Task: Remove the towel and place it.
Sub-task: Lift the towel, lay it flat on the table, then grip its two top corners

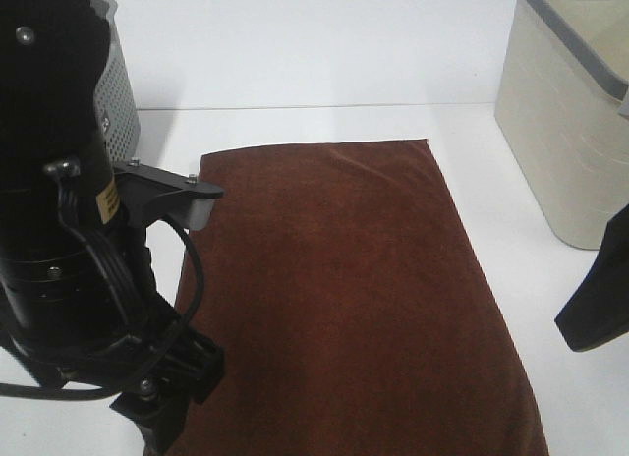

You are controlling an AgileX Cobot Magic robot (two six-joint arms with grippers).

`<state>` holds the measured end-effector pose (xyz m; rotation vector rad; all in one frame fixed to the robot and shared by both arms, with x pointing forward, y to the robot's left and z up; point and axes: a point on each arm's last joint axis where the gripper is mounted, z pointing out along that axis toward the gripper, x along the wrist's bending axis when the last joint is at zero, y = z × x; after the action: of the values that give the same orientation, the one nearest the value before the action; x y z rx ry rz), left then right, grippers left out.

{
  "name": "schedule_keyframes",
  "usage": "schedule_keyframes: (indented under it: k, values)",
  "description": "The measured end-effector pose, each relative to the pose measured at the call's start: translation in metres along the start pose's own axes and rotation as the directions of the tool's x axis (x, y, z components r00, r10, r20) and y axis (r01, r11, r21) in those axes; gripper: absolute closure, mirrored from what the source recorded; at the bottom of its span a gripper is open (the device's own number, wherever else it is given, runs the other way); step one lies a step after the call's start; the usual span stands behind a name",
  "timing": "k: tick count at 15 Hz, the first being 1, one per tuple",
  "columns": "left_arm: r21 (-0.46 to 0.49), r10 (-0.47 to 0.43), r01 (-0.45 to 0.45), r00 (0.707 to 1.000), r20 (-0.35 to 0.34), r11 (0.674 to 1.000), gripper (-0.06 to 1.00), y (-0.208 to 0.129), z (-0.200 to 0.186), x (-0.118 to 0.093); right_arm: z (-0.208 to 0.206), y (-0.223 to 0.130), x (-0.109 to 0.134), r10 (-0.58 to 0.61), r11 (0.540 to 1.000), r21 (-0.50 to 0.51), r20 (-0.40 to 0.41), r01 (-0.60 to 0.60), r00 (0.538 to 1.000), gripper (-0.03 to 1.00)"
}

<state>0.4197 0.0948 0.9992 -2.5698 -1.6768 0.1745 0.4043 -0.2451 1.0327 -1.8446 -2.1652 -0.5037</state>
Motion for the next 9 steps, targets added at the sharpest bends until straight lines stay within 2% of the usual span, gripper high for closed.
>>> schedule_keyframes:
  k: [2, 4, 6, 9]
  values:
    - [-0.028, 0.009, -0.01, 1.0, -0.018, 1.0, 0.16, 0.003, 0.0, 0.002, 0.0, 0.004, 0.0, 0.021, 0.999, -0.048, -0.006, -0.021, 1.0, 0.25]
    - [-0.12, 0.025, -0.032, 0.998, -0.06, 0.992, 0.19, 0.013, -0.002, 0.006, -0.001, 0.013, -0.001, 0.029, 0.99, -0.14, 0.005, -0.028, 1.0, 0.31]
    - [-0.186, -0.004, -0.006, 0.999, -0.054, 0.983, 0.19, 0.029, -0.011, 0.011, -0.005, 0.024, 0.0, 0.021, 0.983, -0.184, 0.013, -0.018, 1.0, 0.34]
    - [-0.298, -0.033, 0.022, 0.999, -0.033, 0.954, 0.19, 0.058, -0.032, 0.027, -0.023, 0.056, 0.006, -0.054, 0.967, -0.248, 0.03, 0.06, 0.998, 0.35]
